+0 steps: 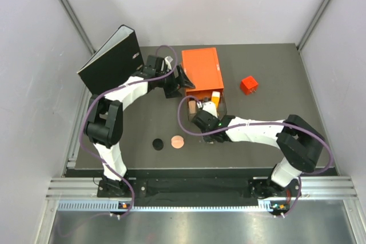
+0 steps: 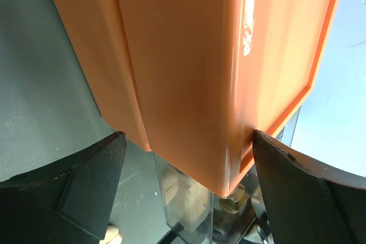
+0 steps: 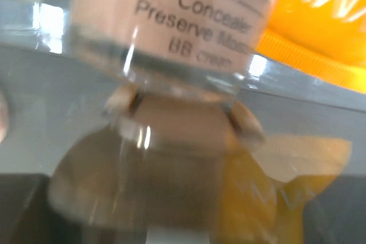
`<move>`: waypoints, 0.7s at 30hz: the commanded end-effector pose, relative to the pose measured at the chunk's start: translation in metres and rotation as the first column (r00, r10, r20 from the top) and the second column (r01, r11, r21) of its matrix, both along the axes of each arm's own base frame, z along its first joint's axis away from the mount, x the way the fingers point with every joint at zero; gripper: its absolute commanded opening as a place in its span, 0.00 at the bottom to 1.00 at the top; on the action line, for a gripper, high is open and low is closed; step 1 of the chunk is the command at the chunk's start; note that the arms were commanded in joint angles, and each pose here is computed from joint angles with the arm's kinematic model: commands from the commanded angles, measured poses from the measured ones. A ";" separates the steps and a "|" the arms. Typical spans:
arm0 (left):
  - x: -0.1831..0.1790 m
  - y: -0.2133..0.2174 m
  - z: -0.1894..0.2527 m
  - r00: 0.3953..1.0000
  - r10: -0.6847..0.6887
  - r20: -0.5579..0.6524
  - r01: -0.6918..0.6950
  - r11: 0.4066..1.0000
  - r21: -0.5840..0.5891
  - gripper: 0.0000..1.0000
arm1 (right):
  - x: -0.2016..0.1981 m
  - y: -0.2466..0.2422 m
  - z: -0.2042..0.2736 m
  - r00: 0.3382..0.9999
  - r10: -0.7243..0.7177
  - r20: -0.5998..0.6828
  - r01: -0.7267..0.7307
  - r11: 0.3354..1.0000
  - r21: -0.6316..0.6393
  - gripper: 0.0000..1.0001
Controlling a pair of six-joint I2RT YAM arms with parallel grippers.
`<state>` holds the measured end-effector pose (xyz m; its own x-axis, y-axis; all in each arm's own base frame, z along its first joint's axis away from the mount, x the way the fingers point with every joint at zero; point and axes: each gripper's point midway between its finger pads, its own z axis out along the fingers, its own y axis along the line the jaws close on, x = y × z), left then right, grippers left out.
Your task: Organize the makeup
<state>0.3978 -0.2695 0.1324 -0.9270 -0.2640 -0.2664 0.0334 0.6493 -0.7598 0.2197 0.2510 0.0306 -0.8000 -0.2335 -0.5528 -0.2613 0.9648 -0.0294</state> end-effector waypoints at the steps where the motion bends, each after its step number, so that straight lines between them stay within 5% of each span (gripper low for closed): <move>1: -0.019 0.019 -0.055 0.990 0.028 -0.139 -0.004 0.986 0.166 0.94 | 0.009 0.036 0.065 0.988 0.092 0.122 -0.107 0.987 0.123 0.01; 12: -0.005 0.013 -0.049 0.990 0.038 -0.135 -0.017 0.988 0.155 0.93 | 0.008 0.029 0.116 0.977 0.109 0.186 -0.139 0.978 0.158 0.01; 21: -0.002 0.015 -0.046 0.991 0.039 -0.127 -0.018 0.986 0.167 0.93 | 0.000 0.019 0.138 0.975 0.080 0.209 -0.126 0.967 0.220 0.18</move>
<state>0.4009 -0.2743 0.1330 -0.9458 -0.2437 -0.2147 0.0044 0.6515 -0.7586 0.2237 0.2696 0.1327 -0.6838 -0.2198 -0.6958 -0.3653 0.9286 0.0657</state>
